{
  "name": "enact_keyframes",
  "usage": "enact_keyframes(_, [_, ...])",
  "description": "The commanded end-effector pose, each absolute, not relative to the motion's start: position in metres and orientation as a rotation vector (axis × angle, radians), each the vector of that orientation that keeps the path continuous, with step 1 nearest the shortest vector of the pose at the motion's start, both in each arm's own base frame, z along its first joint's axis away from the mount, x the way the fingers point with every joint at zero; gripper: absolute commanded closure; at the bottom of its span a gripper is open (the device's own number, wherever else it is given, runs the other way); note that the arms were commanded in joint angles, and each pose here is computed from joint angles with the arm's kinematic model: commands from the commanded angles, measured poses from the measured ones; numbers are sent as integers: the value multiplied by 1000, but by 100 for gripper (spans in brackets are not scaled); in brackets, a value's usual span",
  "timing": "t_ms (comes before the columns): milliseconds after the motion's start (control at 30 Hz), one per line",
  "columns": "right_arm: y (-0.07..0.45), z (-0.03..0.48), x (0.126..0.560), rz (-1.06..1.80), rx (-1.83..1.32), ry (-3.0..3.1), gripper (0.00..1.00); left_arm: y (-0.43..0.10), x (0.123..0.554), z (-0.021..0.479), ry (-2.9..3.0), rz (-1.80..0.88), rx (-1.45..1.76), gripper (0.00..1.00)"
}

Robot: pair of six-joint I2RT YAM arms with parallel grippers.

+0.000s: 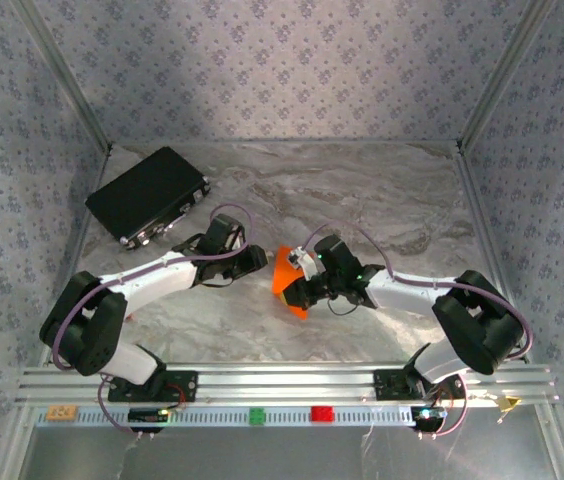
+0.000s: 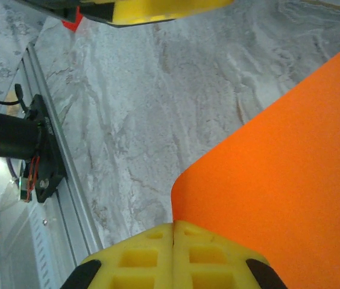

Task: Fold a paper plane with a square sheet of paper (pick it up from the middle)
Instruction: Third fold the triangle at the center of the table.

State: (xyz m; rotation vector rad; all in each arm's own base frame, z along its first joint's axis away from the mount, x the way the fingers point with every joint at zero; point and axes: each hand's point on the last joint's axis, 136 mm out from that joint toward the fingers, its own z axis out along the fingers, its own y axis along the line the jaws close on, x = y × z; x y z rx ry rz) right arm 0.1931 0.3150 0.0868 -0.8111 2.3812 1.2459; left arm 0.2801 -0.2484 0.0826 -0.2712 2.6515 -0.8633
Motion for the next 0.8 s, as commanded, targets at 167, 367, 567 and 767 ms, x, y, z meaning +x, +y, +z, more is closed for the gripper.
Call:
enact_keyframes(167, [310, 74, 185, 1242, -829, 2409, 98, -286, 296, 102, 2643, -1036, -108, 78])
enact_keyframes(367, [305, 68, 188, 1205, -805, 2418, 98, -314, 305, 92, 2691, -1141, -41, 81])
enact_keyframes(567, [301, 61, 190, 1173, -795, 2436, 98, -329, 309, 67, 2778, -1173, -53, 85])
enact_keyframes(767, [299, 59, 192, 1158, -782, 2444, 98, -327, 305, 33, 2886, -1090, -67, 89])
